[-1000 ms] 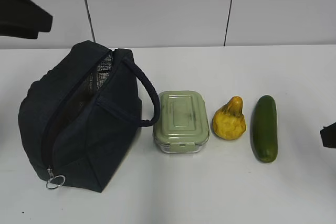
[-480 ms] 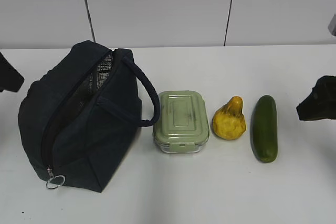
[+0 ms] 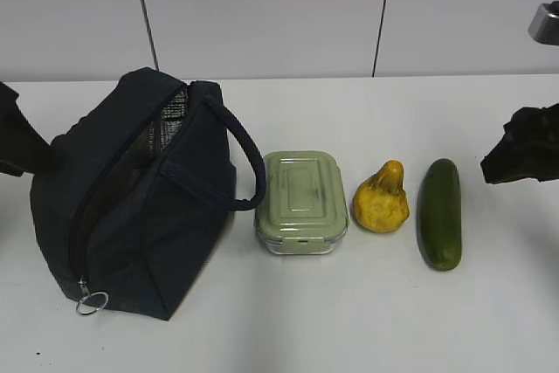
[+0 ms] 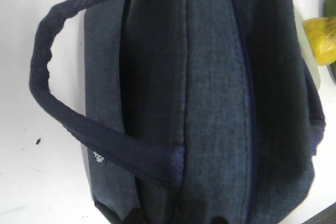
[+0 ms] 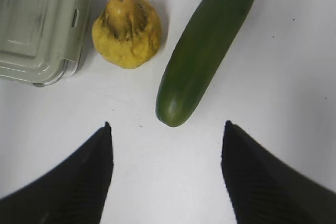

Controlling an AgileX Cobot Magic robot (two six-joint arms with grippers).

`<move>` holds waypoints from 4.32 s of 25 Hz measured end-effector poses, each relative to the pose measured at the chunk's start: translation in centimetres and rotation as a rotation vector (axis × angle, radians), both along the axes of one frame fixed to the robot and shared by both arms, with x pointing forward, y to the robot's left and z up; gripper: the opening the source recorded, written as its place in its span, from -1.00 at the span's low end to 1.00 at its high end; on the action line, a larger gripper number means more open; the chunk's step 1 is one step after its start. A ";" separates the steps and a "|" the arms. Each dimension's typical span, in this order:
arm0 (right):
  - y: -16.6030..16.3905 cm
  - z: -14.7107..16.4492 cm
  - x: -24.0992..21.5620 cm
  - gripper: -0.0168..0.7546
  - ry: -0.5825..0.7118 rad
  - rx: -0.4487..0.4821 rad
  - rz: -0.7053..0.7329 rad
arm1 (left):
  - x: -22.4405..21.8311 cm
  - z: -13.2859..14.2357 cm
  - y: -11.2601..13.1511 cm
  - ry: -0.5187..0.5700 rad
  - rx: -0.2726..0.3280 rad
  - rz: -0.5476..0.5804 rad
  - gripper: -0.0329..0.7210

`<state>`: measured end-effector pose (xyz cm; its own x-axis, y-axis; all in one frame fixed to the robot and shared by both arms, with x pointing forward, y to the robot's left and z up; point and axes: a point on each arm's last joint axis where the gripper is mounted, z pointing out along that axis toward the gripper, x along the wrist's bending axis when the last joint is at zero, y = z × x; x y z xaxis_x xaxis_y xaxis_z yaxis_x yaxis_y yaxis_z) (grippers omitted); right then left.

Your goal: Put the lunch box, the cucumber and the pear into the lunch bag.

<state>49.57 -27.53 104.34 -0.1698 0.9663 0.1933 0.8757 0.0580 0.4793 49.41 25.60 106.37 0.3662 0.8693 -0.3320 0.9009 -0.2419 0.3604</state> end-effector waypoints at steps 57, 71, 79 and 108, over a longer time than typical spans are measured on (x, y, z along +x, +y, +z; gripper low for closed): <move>-0.4 -11.3 14.0 0.08 0.430 -0.002 -0.159 | 2.4 -2.5 -0.1 0.017 -0.016 0.044 -0.95; 12.9 5.2 13.2 0.08 -0.019 0.393 0.287 | 2.4 -2.4 -0.2 0.016 -0.030 0.048 -0.95; 23.9 5.5 10.0 0.07 -0.132 0.554 0.434 | 2.1 -2.4 -2.2 0.017 -0.043 -0.014 -0.95; 25.3 -3.0 12.2 0.20 -0.038 0.358 0.508 | 2.0 -2.0 -2.3 -0.019 -0.034 -0.014 -0.95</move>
<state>61.73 -2.20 101.39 -0.6047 0.6394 0.4750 0.7627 0.2930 0.5766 51.44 23.29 104.39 0.3847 0.8525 -0.3539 0.8905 -0.2419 0.3853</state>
